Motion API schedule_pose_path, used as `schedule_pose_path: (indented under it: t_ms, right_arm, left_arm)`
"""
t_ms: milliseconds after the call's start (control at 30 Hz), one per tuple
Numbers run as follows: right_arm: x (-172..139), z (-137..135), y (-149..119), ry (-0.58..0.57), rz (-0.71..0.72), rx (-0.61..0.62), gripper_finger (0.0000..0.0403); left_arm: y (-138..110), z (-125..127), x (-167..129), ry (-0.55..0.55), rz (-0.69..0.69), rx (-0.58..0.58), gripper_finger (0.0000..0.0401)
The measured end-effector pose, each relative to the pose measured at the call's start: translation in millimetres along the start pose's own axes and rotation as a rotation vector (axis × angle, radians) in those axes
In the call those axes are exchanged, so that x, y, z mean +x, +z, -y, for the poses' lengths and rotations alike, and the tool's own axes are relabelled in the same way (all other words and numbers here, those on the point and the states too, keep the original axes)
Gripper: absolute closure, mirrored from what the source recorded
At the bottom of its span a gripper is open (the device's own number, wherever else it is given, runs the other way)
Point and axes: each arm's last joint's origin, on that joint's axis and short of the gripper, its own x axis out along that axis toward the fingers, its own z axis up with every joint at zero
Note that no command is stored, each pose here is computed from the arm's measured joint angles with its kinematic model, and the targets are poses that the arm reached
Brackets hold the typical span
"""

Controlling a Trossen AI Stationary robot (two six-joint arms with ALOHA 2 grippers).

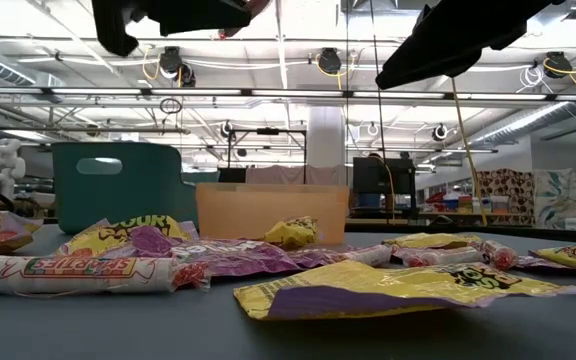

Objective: Sort candy
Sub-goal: Put the white candy into the transparent bin

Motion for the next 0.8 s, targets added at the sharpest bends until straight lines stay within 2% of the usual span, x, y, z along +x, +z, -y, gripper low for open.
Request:
schedule_pose_path:
  t_ms: [100, 167, 467, 633, 800]
  right_arm:
    - [0.0, 0.0, 0.0, 0.0, 0.0, 0.0, 0.0243]
    - [0.0, 0.0, 0.0, 0.0, 0.0, 0.0, 0.0243]
    - [0.0, 0.0, -0.1, -0.001, 0.0, 0.0, 0.0243]
    - [0.0, 0.0, -0.1, -0.001, 0.0, 0.0, 0.0243]
    - [0.0, 0.0, 0.0, -0.001, 0.0, 0.0, 0.0243]
  left_arm:
    - [0.0, 0.0, 0.0, 0.0, 0.0, 0.155, 0.0347]
    - [0.0, 0.0, 0.0, 0.0, 0.0, 0.213, 0.0347]
    - [-0.1, -0.1, 0.0, 0.002, -0.004, 0.216, 0.0347]
    - [-0.1, -0.1, 0.0, 0.004, -0.004, 0.065, 0.0347]
    - [-0.4, -0.5, 0.3, 0.006, -0.005, -0.18, 0.0347]
